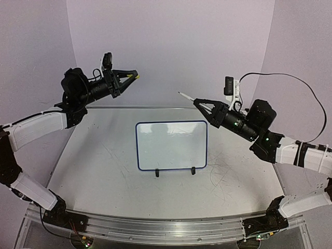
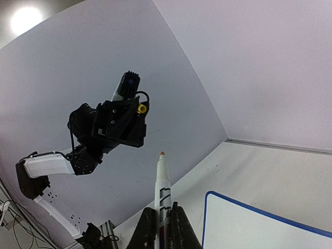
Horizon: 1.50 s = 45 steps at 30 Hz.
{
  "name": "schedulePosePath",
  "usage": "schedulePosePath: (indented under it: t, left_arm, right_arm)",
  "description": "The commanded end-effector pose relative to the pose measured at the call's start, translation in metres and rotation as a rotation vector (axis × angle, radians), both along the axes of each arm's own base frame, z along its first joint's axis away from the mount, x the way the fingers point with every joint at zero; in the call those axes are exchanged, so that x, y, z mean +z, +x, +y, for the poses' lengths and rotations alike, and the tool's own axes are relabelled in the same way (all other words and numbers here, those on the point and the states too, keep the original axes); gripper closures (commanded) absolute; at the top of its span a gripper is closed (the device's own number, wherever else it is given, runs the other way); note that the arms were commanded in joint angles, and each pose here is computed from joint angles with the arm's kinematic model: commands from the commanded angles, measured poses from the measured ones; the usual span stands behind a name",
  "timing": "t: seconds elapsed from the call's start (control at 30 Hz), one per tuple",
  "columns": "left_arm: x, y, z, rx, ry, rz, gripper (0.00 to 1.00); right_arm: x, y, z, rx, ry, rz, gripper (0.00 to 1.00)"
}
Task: Write a sentence on the whiteboard
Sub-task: Open the pen cap from the whiteboard marker, then put down the pen cap at the corner of the board.
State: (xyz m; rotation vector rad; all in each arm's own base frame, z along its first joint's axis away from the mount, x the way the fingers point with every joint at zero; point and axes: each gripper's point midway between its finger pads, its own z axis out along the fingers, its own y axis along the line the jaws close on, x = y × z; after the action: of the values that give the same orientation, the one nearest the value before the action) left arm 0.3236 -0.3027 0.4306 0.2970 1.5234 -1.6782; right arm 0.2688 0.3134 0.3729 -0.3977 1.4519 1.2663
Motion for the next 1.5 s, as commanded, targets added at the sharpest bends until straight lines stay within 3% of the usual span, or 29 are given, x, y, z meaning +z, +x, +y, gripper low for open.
schedulePosePath:
  t: [0.0, 0.17, 0.33, 0.67, 0.8, 1.1, 1.47]
  left_arm:
    - [0.024, -0.008, 0.032, 0.06, -0.004, -0.08, 1.0]
    - [-0.012, 0.029, 0.07, 0.282, 0.17, 0.016, 1.0]
    - [-0.103, 0.059, 0.113, 0.558, 0.546, 0.235, 1.0]
    - [-0.3, 0.02, 0.135, 0.523, 0.818, 0.652, 1.0]
    - [-0.346, 0.008, 0.139, 0.569, 0.987, 0.704, 1.0]
    - [-0.386, 0.018, 0.12, 0.447, 1.152, 0.687, 1.0]
    - [-0.406, 0.012, 0.101, 0.2, 1.033, 0.757, 0.93]
  right_arm:
    - [0.008, -0.004, -0.018, -0.071, -0.037, -0.047, 1.0]
    - [0.004, 0.009, -0.041, -0.234, -0.151, -0.037, 1.0]
    - [0.006, 0.018, -0.061, -0.355, -0.216, -0.038, 1.0]
    - [0.005, 0.024, -0.059, -0.369, -0.238, -0.025, 1.0]
    - [0.006, 0.026, -0.052, -0.346, -0.238, -0.021, 1.0]
    - [0.005, 0.026, -0.048, -0.329, -0.229, -0.004, 1.0]
    - [-0.008, 0.024, -0.052, -0.334, -0.236, 0.021, 1.0]
